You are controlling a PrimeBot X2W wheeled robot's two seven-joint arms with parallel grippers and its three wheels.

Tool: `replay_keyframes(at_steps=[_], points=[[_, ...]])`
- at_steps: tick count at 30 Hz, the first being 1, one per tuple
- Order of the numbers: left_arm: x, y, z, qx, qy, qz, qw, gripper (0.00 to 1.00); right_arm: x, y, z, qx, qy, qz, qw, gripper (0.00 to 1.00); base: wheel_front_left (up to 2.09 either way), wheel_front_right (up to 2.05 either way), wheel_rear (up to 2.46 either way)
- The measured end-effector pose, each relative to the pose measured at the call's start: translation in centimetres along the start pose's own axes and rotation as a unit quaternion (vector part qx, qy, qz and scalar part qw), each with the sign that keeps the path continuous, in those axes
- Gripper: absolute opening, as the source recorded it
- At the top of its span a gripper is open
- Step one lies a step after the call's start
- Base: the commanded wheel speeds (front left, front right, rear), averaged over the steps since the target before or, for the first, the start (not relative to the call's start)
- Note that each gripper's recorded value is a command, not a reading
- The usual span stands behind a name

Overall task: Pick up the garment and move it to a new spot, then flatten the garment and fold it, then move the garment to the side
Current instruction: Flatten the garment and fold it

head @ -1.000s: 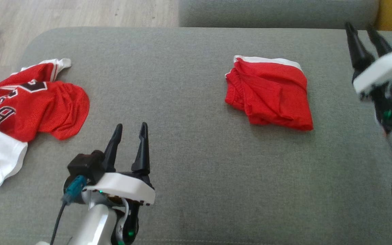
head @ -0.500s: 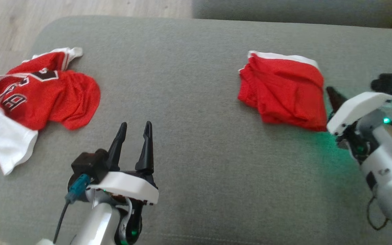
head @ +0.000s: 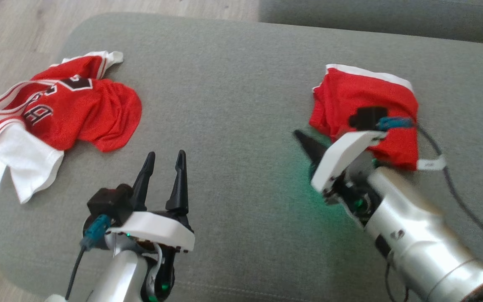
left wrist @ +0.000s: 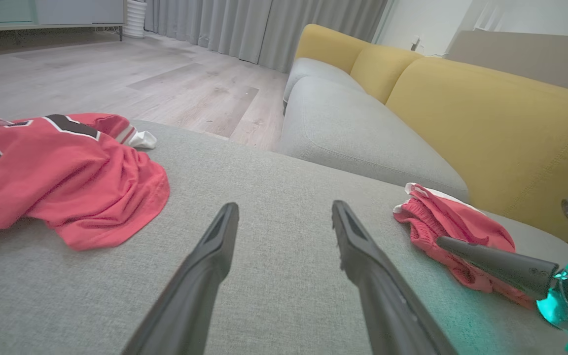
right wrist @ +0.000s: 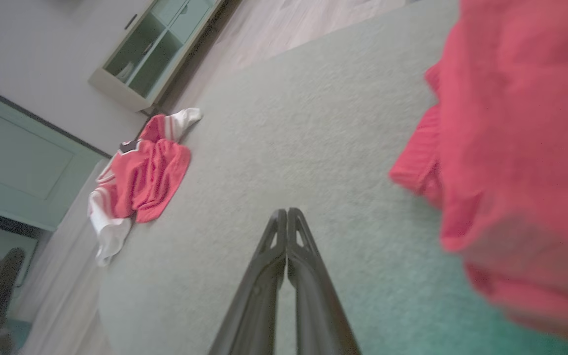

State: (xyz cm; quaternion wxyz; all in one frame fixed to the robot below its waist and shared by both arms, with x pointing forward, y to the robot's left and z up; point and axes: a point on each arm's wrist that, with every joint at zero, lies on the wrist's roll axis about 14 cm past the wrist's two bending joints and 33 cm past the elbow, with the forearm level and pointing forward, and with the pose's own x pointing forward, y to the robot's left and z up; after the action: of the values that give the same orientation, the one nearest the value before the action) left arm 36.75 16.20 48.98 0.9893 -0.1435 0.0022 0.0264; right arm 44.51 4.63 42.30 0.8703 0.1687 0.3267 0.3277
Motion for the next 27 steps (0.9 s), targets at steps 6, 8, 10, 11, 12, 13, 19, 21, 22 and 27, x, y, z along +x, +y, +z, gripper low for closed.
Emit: replay_keyframes(at_steps=[6, 8, 10, 11, 12, 13, 19, 21, 22, 27], points=[[0.5, -1.3, 0.4, 0.001, -0.008, -0.02, 1.0, 1.0, -2.1, 1.8, 1.5, -0.011, -0.061, 0.036, 0.997, 0.0, 0.0, 0.0, 0.0], [0.7, -1.6, 0.9, -0.001, -0.015, -0.026, 1.0, 1.0, -3.5, 1.1, 3.4, -0.025, -0.099, 0.032, 0.994, 0.0, 0.0, 0.0, 0.0], [0.9, -2.2, 1.1, -0.002, -0.019, -0.035, 0.999, 1.0, -5.3, 0.0, 5.4, -0.047, -0.142, 0.023, 0.989, 0.0, 0.0, 0.0, 0.0], [1.0, -2.6, 1.3, 0.0, -0.022, -0.042, 0.999, 1.0, -6.2, -0.6, 6.3, -0.057, -0.162, 0.016, 0.985, 0.16, 0.0, 0.0, 0.0], [1.1, -3.0, 1.4, 0.002, -0.024, -0.048, 0.999, 1.0, -7.2, -1.3, 7.4, -0.067, -0.183, 0.007, 0.981, 0.4, 0.0, 0.0, 0.0], [1.2, -3.3, 1.5, 0.002, -0.026, -0.053, 0.998, 1.0, -8.3, -2.0, 8.3, -0.079, -0.203, -0.003, 0.976, 0.71, 0.0, 0.0, 0.0], [1.5, -4.2, 1.8, 0.0, -0.032, -0.067, 0.997, 1.0, -14.5, -5.0, 12.9, -0.123, -0.301, -0.054, 0.944, 1.0, 0.0, 0.0, 0.0], [1.6, -4.2, 2.1, 0.006, -0.037, -0.07, 0.997, 1.0, -16.3, -5.8, 13.5, -0.136, -0.325, -0.073, 0.933, 1.0, 0.0, 0.0, 0.0], [1.6, -4.2, 2.2, 0.011, -0.038, -0.073, 0.996, 1.0, -17.1, -6.4, 13.5, -0.142, -0.331, -0.085, 0.929, 1.0, 0.0, 0.0, 0.0], [1.5, -4.5, 2.4, 0.031, -0.044, -0.083, 0.995, 1.0, -20.0, -9.0, 10.7, -0.138, -0.339, -0.139, 0.92, 1.0, 0.0, 0.0, 0.0]])
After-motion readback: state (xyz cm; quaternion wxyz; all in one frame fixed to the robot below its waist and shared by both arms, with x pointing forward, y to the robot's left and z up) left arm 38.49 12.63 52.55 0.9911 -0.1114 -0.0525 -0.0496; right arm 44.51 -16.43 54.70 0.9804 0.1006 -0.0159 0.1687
